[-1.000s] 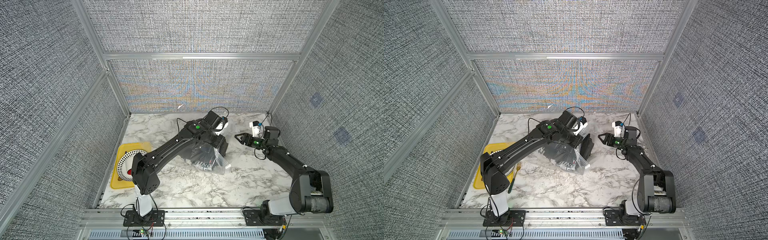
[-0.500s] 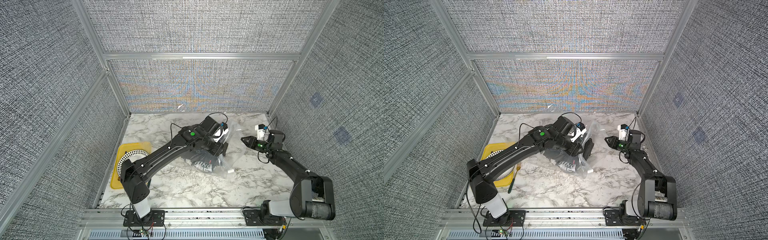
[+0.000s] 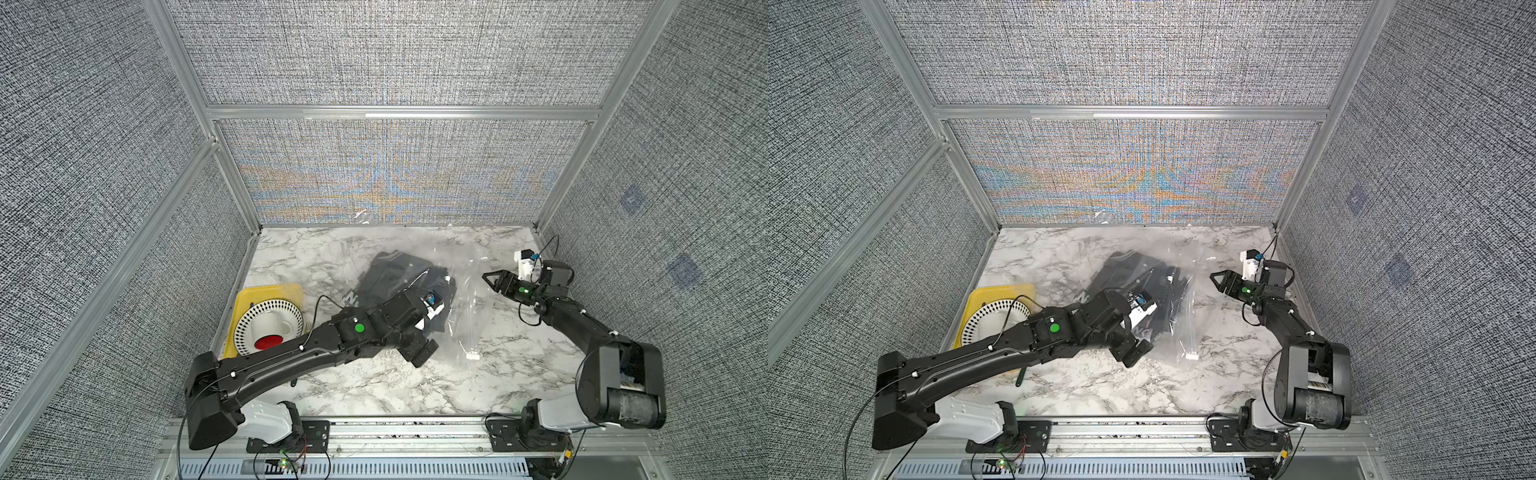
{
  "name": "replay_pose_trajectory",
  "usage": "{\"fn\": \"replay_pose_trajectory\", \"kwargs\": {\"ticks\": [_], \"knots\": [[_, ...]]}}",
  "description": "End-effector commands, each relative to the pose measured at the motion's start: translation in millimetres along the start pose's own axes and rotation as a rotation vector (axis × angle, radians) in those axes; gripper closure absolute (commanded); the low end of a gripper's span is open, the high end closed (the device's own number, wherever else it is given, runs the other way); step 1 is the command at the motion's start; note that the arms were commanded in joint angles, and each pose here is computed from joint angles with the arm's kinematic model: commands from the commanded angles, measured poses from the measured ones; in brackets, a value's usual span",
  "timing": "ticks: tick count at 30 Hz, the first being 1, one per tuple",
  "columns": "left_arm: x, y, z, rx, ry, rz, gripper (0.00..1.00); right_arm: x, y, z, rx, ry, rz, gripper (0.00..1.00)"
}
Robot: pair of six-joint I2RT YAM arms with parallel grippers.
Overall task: Place the folded shirt into the vacuum bag
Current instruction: Adjust the vacuum bag at the center of the board.
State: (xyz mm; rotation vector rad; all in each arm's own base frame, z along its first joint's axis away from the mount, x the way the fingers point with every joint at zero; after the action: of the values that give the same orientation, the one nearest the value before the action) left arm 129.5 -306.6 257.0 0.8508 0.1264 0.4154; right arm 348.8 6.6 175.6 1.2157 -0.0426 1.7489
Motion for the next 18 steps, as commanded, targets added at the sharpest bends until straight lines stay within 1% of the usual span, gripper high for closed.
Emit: {"fn": "replay_pose_trajectory", "kwargs": {"ticks": [1,3,7,10,13,14,18], "knots": [[-10.5,-11.0,3.5,-0.049,-0.082,0.049,0.00,7.1,-5.4,10.9,-0.005,0.041,0.051,0.30],[-20.1,-23.9,-0.6,-0.021,-0.122,0.049,0.00,7.6,-10.1,17.2,-0.004,0.043,0.060,0.30],[-41.1,-43.9,-3.2,0.018,-0.213,0.056,0.00,-3.5,-20.0,23.7,-0.002,0.020,0.014,0.33],[-57.4,-52.3,-6.5,0.040,-0.297,0.070,0.00,-7.7,-27.6,28.9,0.005,0.003,0.022,0.36],[-70.3,-58.6,-11.4,0.064,-0.364,0.095,0.00,-10.7,-30.5,34.0,0.003,0.001,-0.001,0.36],[-73.3,-60.1,-13.2,0.072,-0.381,0.101,0.00,-10.2,-29.7,34.8,0.001,0.007,-0.006,0.36],[-82.4,-70.6,-20.7,0.114,-0.440,0.155,0.00,-7.2,-25.2,38.7,-0.015,0.030,-0.030,0.26]]}}
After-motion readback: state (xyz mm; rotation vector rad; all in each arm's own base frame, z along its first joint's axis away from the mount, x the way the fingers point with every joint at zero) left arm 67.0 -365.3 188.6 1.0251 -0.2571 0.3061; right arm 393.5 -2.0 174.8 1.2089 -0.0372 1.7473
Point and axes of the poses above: each gripper's point midway between its finger pads, its own y axis back along the fingers, its own x axis along the line the jaws close on, z = x × y, the point moved 7 cm from there along y, back along the fingers, and after that the axes turned 9 degrees about -y, right-handed, at the moved point
